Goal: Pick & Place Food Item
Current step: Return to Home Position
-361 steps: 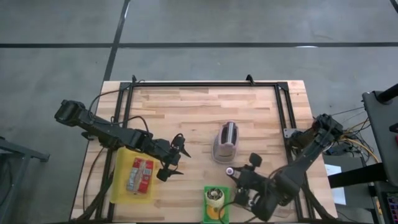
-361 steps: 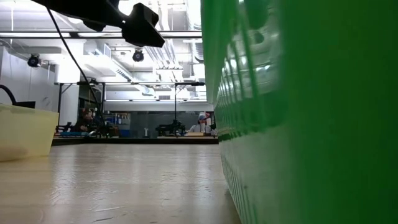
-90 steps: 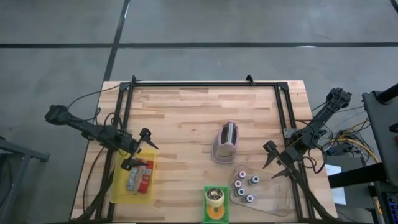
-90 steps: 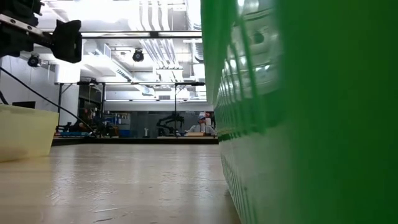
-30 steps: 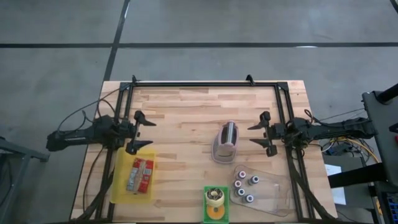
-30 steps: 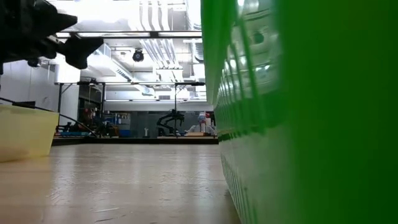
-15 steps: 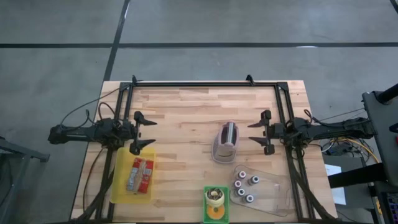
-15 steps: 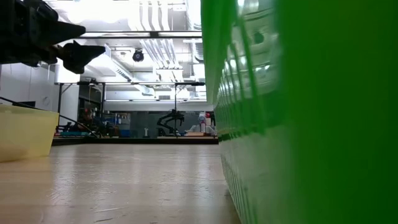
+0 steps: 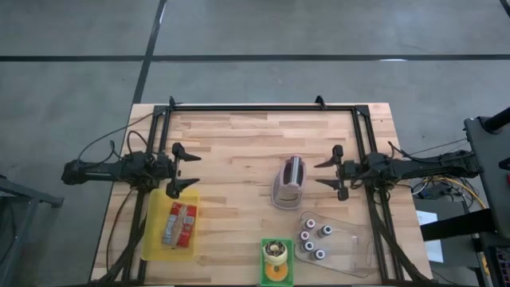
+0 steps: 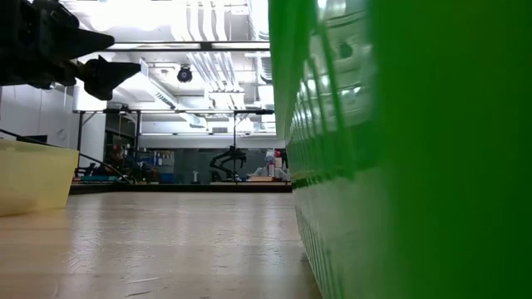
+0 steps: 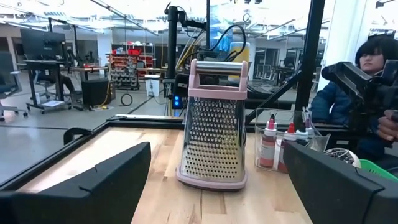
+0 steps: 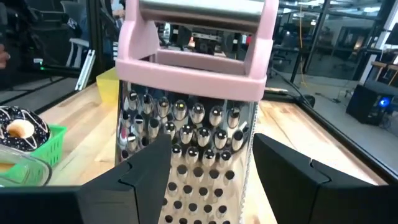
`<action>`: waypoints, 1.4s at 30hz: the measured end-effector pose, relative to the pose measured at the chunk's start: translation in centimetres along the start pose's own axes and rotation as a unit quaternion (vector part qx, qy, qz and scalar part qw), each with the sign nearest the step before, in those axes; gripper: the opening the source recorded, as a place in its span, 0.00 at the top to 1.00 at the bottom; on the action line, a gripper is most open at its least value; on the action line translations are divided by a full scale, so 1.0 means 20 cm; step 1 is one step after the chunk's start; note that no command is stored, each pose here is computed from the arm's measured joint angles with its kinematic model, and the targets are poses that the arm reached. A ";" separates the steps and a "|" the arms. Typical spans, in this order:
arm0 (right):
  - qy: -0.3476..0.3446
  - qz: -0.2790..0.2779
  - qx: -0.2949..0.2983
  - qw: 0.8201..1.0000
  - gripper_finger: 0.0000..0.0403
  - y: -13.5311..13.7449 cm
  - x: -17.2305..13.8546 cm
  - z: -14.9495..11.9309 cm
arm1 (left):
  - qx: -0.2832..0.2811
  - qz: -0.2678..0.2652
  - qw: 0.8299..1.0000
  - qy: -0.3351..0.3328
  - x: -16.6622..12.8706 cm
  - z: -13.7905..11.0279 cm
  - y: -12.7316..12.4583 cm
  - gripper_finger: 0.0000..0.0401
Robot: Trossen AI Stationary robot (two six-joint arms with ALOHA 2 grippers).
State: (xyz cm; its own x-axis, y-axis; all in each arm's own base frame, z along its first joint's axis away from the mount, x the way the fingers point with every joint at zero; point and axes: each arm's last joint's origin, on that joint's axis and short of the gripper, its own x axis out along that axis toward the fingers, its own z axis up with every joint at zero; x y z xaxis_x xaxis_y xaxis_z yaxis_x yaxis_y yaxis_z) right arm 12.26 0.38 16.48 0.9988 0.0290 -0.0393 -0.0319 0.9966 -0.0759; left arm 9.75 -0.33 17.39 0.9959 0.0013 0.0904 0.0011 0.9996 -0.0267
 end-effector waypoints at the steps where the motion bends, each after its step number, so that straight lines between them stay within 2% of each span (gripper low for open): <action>1: -0.002 0.000 0.000 1.000 0.45 0.00 0.00 0.00 | 0.001 0.000 1.000 0.000 0.00 0.00 0.00 0.08; 42: 0.000 0.001 -0.001 1.000 0.45 0.00 0.00 0.00 | 0.002 0.000 1.000 0.001 0.00 0.00 0.00 0.08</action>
State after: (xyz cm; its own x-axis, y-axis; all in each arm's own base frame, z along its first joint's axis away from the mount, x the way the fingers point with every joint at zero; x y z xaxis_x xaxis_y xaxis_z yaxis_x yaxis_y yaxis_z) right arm 12.25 0.39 16.49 0.9988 0.0305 -0.0387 -0.0335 0.9963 -0.0787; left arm 9.76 -0.33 17.37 0.9960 0.0010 0.0891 0.0011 0.9997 -0.0232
